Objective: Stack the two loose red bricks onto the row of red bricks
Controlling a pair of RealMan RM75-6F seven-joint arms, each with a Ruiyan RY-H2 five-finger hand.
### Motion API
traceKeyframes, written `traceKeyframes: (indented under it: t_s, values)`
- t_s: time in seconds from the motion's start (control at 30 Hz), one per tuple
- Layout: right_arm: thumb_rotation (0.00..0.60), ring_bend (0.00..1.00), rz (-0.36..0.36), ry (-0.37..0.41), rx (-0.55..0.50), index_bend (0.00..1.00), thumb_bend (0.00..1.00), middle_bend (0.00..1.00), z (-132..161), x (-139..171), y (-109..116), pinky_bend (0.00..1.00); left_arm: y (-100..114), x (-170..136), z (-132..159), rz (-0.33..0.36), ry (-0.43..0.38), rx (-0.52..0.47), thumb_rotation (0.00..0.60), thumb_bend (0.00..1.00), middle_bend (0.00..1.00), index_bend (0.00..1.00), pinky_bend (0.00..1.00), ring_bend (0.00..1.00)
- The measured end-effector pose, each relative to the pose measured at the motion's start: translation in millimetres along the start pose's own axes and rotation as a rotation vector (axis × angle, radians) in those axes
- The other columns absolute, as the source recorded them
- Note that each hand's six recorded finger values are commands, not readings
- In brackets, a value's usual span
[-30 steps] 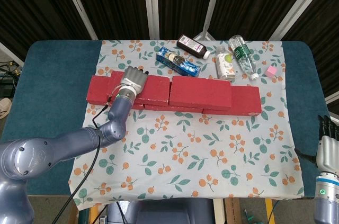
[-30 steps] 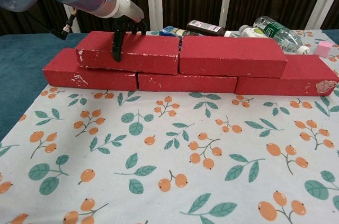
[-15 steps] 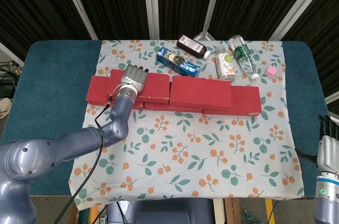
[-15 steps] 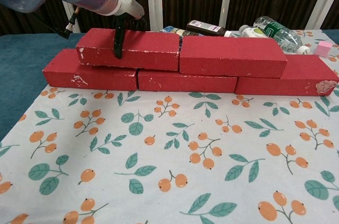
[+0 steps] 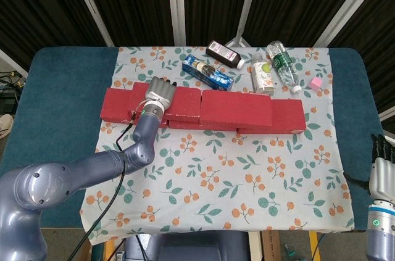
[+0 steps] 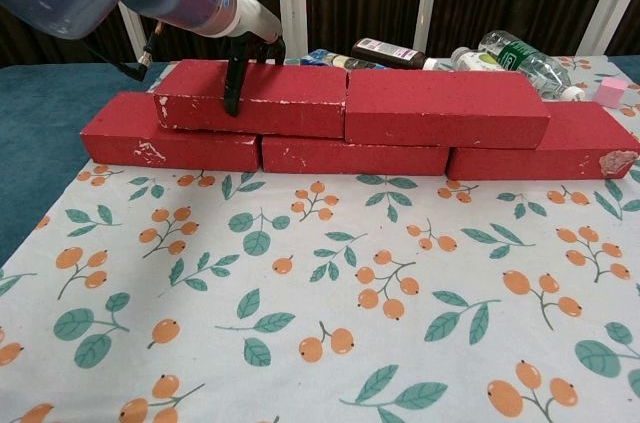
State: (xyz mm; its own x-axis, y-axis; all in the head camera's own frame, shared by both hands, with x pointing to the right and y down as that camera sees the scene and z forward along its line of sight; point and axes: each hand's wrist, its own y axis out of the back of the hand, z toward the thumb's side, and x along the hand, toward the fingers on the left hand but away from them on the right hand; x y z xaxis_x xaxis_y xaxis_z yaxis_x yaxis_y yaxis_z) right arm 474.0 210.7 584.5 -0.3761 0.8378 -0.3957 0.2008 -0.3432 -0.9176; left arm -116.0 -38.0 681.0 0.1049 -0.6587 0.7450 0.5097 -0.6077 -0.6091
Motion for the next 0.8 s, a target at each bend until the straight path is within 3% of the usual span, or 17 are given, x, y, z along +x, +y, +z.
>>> traceKeyframes:
  t_s: [0.8]
  values:
    - [0.6, 0.0, -0.001, -0.01, -0.007, 0.0, 0.0, 0.0, 0.3, -0.2, -0.6, 0.0, 0.6, -4.5, -1.9, -0.005, 0.01, -0.005, 0.6, 0.0, 0.3, 0.14, 0.25, 0.23]
